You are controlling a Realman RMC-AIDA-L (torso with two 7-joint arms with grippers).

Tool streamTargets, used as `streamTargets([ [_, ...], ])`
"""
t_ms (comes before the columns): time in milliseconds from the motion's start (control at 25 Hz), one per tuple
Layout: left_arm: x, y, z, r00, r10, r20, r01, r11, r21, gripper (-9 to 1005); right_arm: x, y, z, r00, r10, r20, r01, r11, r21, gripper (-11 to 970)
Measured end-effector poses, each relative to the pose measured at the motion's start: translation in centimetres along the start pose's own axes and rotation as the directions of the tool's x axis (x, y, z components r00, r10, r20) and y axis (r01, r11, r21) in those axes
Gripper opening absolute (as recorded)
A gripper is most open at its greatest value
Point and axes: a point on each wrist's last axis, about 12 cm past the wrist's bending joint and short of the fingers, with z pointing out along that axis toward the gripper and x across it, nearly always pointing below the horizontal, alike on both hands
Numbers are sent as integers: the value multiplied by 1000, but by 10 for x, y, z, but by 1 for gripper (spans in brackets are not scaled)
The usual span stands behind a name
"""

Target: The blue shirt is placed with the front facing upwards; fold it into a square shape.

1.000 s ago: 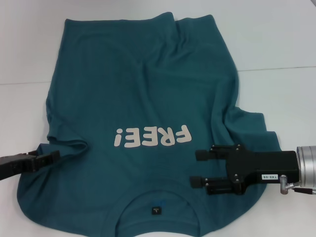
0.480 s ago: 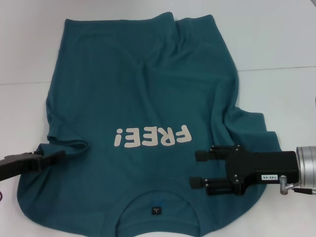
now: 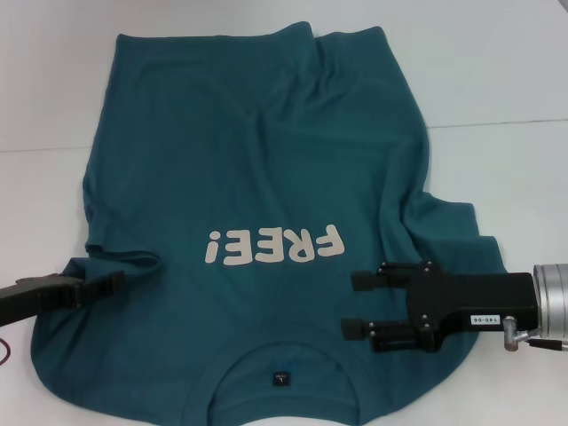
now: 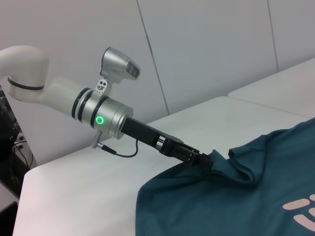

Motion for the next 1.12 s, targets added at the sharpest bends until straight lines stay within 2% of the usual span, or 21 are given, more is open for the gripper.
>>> streamTargets([
  [360,-2,-3,2,1000,20,-12,-20,1000,9,731,0,0,0,1000,1,1,-1,1000,1,750],
  [560,-2,-4,4,999,26,-18,-26,1000,13,555,0,0,0,1000,1,2,-1,1000,0,749],
  [760,-4,-5,4,999,29,-16,-29,999,14,316,1,0,0,1000,2,2,-2,1000,1,748],
  [1120,-6,-5,4,1000,18,-15,-18,1000,16,132,1,0,0,1000,2,2,-2,1000,1,746],
])
